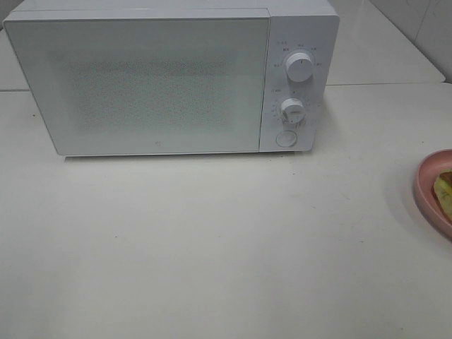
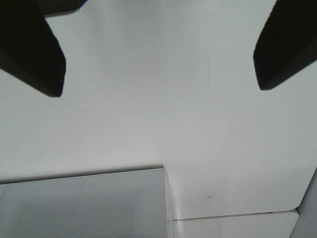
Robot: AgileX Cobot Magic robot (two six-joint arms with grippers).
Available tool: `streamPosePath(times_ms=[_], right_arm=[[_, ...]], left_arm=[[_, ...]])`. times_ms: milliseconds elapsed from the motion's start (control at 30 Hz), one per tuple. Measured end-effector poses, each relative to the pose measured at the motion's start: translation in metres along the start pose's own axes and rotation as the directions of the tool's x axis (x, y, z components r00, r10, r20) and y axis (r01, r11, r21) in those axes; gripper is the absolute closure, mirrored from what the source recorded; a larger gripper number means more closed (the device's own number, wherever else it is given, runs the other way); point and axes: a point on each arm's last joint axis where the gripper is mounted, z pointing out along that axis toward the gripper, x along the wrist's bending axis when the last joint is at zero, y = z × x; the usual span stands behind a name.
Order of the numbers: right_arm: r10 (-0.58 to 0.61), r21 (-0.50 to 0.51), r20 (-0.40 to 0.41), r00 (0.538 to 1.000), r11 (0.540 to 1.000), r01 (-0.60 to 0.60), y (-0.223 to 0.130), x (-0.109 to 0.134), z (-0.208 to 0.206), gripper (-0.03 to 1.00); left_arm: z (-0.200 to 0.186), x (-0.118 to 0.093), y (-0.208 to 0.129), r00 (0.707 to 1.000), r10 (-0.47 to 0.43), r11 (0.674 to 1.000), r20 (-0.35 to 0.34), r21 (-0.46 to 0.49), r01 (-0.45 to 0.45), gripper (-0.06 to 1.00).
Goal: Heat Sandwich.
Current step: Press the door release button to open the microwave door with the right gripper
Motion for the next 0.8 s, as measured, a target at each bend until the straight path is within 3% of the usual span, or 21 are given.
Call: streamPosePath(times_ms=[600,800], right_arm=[[0.000,-0.009,-0.001,1.000,1.000,0.000,0.001,0.000,0.000,0.21],[0.002,-0.106,-0.019,1.000,0.994,-0.005,0.011,0.002,-0.005,0.21]], left_arm=[[0.000,0.000,0.000,1.000,0.000,1.000,0.000,0.000,0.000,-0.03],[0.000,0.000,0.000,1.000,0.000,1.000,0.000,0.000,0.000,-0.03]])
